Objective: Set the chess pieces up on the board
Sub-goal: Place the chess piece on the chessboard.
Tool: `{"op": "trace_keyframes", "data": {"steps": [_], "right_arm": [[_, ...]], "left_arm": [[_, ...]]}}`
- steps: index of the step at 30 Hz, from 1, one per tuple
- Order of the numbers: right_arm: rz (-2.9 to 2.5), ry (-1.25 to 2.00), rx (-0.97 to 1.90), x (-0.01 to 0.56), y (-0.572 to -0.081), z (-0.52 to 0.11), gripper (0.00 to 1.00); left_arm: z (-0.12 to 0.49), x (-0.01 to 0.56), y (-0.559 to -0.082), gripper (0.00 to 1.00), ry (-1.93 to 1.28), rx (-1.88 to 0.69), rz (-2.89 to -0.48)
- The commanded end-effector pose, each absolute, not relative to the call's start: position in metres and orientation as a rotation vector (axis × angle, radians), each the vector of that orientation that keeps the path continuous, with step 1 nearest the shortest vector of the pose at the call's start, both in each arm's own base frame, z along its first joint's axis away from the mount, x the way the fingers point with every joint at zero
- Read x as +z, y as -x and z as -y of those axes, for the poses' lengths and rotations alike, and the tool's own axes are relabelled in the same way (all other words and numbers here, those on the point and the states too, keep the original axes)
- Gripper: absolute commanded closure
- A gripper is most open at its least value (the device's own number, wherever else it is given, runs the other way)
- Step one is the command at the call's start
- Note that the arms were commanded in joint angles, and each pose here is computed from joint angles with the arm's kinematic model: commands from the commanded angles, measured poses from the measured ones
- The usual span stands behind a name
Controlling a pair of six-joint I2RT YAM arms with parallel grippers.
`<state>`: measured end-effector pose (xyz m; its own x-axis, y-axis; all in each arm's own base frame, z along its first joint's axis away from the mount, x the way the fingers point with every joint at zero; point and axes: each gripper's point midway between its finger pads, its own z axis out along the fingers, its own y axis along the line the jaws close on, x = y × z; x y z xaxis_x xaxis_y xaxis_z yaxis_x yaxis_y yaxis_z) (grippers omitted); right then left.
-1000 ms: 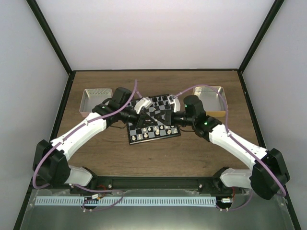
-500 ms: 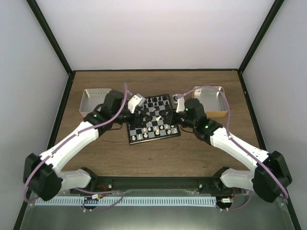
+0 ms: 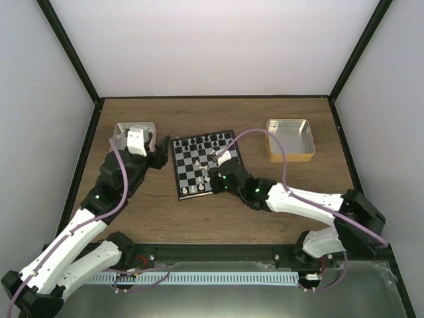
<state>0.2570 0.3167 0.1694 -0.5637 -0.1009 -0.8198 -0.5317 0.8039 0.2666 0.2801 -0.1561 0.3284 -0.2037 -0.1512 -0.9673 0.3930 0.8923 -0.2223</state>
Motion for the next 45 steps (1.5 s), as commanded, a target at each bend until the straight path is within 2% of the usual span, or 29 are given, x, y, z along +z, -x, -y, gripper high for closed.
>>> {"op": "trace_keyframes", "data": {"steps": [1, 16, 39, 43, 45], "right_arm": [[-2.072, 0.451, 0.438, 0.161, -0.269, -0.317, 0.97], [-2.059, 0.546, 0.275, 0.118, -0.268, -0.346, 0.98], [-2.080, 0.518, 0.148, 0.083, -0.279, -0.344, 0.98], [-2.093, 0.509, 0.139, 0.079, -0.279, -0.343, 0.97], [-2.101, 0.520, 0.144, 0.078, -0.278, -0.345, 0.94]], "left_arm": [[0.115, 0.350, -0.283, 0.35, 0.022, -0.372, -1.619], [0.104, 0.353, -0.279, 0.31, 0.020, -0.299, -1.614], [0.105, 0.339, -0.288, 0.28, 0.019, -0.264, -1.648], [0.106, 0.338, -0.290, 0.27, 0.018, -0.262, -1.652], [0.106, 0.337, -0.290, 0.27, 0.018, -0.260, -1.654]]}}
